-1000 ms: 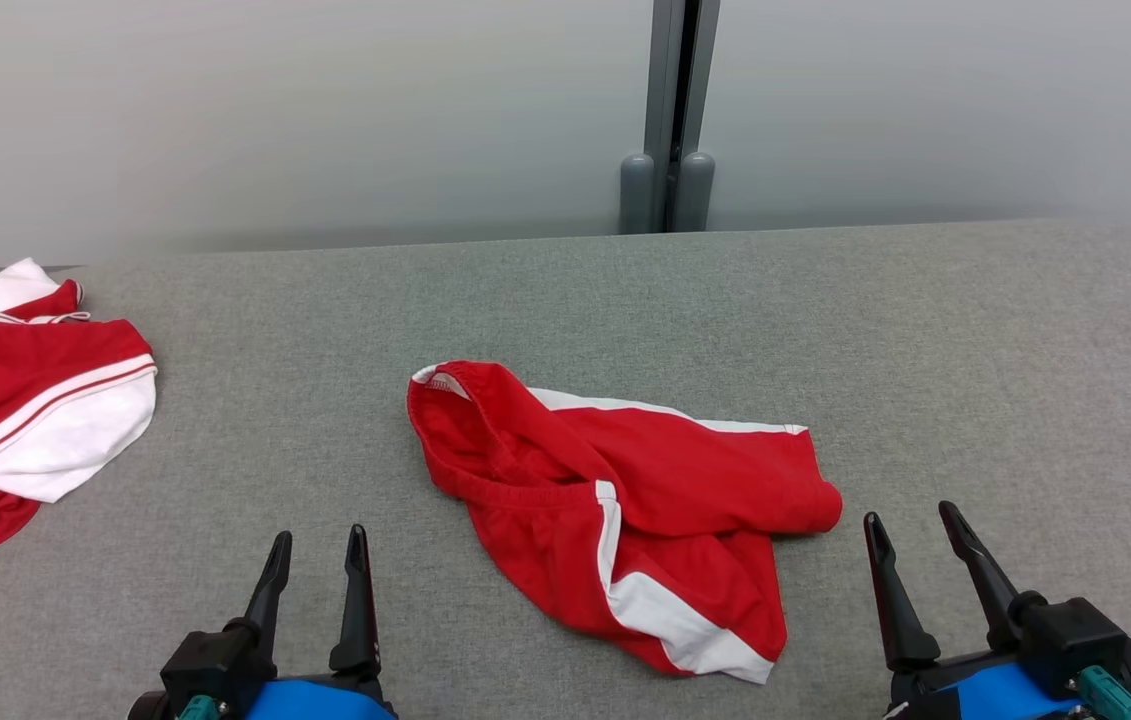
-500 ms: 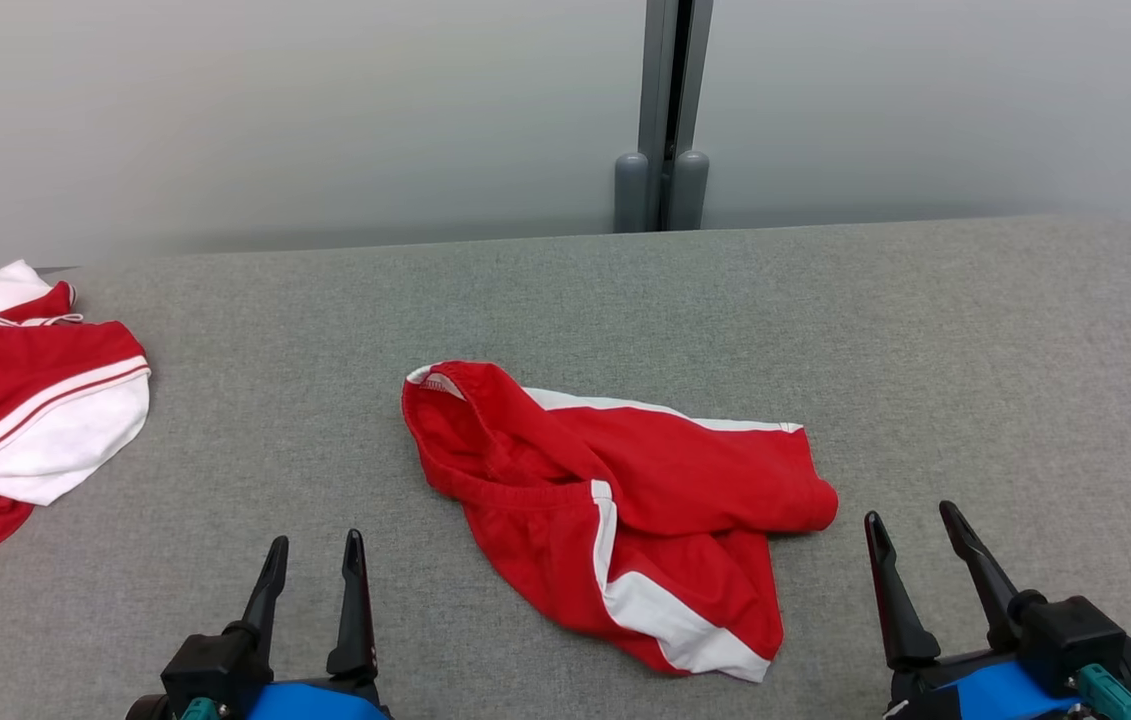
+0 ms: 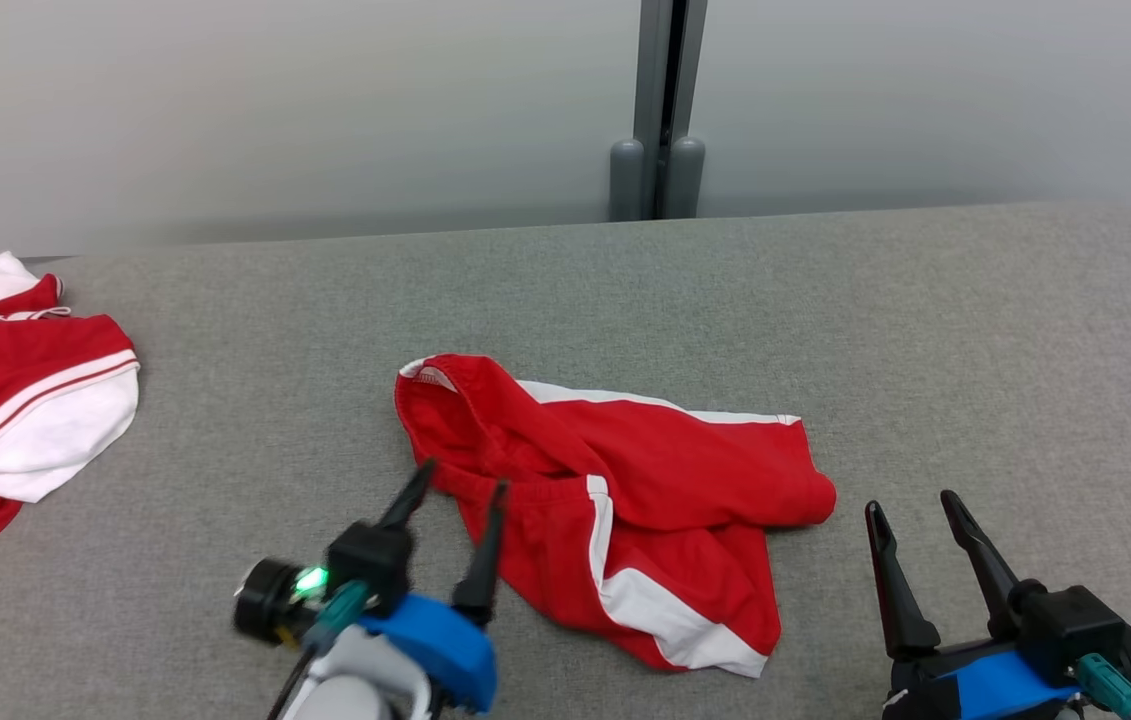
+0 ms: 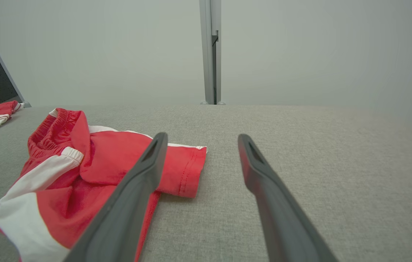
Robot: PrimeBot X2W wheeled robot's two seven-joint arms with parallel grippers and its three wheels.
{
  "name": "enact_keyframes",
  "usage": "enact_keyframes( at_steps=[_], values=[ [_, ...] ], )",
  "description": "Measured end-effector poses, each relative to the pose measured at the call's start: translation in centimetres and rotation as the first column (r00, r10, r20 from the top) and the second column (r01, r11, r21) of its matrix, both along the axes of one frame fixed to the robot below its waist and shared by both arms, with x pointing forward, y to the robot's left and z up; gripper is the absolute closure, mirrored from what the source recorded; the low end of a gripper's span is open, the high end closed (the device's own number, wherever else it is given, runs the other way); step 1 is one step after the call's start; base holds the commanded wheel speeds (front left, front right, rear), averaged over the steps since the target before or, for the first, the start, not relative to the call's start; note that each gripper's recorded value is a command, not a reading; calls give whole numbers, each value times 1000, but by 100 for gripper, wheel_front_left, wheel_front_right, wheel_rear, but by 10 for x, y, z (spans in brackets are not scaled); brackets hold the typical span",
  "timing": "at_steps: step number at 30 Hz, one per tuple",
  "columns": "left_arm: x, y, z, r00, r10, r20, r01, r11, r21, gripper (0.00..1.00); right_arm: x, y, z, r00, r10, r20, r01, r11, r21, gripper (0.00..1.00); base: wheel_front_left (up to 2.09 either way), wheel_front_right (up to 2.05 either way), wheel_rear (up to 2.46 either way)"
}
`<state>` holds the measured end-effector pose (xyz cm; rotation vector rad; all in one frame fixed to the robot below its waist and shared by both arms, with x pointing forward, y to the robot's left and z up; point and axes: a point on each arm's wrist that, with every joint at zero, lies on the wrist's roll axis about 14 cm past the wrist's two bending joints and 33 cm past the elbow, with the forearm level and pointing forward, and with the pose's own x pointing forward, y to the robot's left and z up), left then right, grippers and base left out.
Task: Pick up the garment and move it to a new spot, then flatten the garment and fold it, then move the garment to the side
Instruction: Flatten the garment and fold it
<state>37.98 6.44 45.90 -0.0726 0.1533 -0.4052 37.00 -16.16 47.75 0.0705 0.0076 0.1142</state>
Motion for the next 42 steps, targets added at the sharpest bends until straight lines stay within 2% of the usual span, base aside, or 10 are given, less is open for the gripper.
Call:
enact_keyframes(
  at_steps=[6, 11, 18, 21, 23, 24, 28, 31, 34, 42],
  values=[
    [4, -54, -14, 967, -210, -142, 226, 967, 113, 0, 2, -4, -4, 1000, -12, -12, 12, 1000, -7, 0, 0, 0, 0],
    [5, -82, -29, 910, -315, -271, 359, 924, 132, 0, 6, -13, -8, 999, -39, -25, 39, 999, -11, 0, 0, 0, 0],
    [18, -71, -61, 857, -318, -407, 446, 853, 272, 0, 9, -23, -17, 996, -69, -49, 69, 998, -15, 0, 0, 0, 0],
    [9, -73, -71, 821, -336, -462, 490, 830, 268, 0, 11, -27, -19, 995, -79, -56, 78, 997, -14, 0, 0, 0, 0],
    [4, -72, -75, 803, -346, -485, 514, 814, 271, 13, 12, -27, -20, 995, -81, -57, 80, 997, -15, 0, 0, 0, 0],
    [2, -67, -78, 795, -350, -496, 531, 796, 289, 44, 14, -27, -21, 995, -81, -59, 80, 997, -15, 0, 0, 0, 0],
    [0, -64, -77, 790, -361, -496, 542, 789, 289, 77, 16, -26, -21, 995, -75, -60, 75, 997, -14, 0, 0, 0, 0],
    [4, -64, -69, 807, -371, -459, 530, 798, 286, 92, 17, -23, -21, 996, -68, -59, 67, 998, -12, 0, 0, 0, 0],
    [16, -65, -51, 851, -366, -375, 475, 842, 257, 100, 20, -21, -20, 997, -62, -54, 61, 998, -9, 0, 0, 0, 0],
    [33, -41, -6, 961, -213, -179, 224, 973, 48, 100, 20, -18, -23, 997, -52, -63, 51, 999, -14, 0, 0, 0, 0]
  ],
)
